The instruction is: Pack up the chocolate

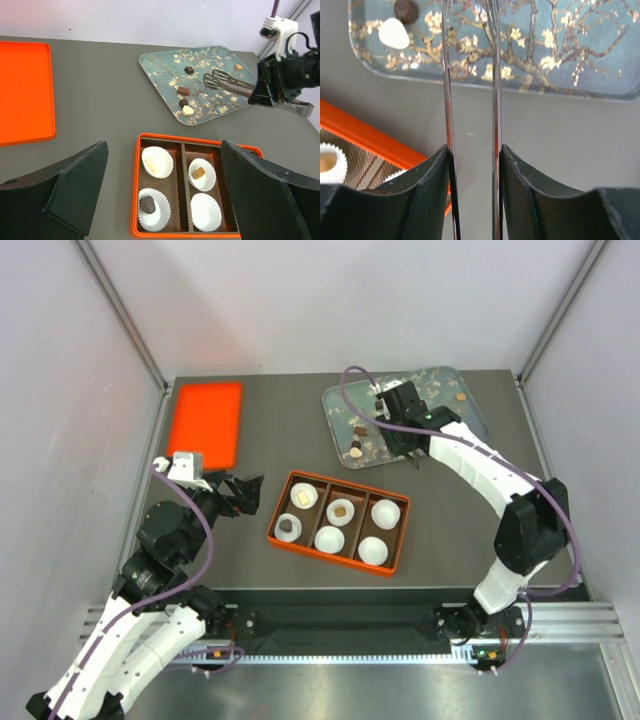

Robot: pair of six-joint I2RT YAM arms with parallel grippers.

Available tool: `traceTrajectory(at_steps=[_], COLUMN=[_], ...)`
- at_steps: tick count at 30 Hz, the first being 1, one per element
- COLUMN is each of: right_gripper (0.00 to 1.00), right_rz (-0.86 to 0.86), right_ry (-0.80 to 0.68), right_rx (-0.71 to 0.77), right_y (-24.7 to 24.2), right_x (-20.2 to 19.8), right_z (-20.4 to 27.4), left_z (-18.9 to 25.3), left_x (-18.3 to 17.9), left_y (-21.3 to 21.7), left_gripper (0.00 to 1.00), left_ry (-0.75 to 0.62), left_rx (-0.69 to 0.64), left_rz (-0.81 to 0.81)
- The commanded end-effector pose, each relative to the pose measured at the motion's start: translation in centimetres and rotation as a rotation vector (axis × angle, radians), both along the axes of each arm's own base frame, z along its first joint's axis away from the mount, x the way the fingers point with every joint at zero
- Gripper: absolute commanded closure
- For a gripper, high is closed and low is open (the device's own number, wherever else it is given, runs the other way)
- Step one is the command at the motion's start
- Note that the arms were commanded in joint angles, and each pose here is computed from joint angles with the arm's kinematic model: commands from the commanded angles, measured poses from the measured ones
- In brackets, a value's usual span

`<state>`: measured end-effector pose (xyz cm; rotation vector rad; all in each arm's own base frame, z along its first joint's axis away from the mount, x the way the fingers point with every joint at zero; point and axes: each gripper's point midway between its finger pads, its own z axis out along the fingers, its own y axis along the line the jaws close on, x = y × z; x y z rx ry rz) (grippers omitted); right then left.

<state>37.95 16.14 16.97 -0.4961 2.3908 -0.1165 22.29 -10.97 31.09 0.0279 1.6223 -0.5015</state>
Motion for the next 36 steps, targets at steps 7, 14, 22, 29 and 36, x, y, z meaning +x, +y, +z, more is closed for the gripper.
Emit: traceTrajectory(at_steps=[7,14,22,29,36], right_gripper=[0.56,0.57,0.57,0.57,0.57], right_rz=[-0.061,-0.085,-0.114,-0.127,-0.107], right_ry=[-0.113,-0.141,-0.107,-0.092,-0.06], right_rx=[0.03,0.026,-0.004,-0.01,0.03], right_y=[0.5,1.2,0.4,-0.5,-0.3], right_x=[7.8,11.2,12.5,12.8,13.4], right_z=[1.7,1.1,-1.5,-2.8,-4.2], left_z=[1.0,0.8,0.8,0.8,0.7], left_x=[0.3,0.4,0.4,0.5,0.5], left_y=[-0.3,-0.2,-0.2,-0.3,-0.3], left_gripper=[0.01,0.01,0.01,0.01,0.01], left_ry=[-0.034,-0.03,-0.028,-0.027,-0.026], left_rx=[-0.018,-0.015,-0.011,-0.01,-0.008], left_rz=[-0.007,-0.003,-0.001,-0.003,-0.003])
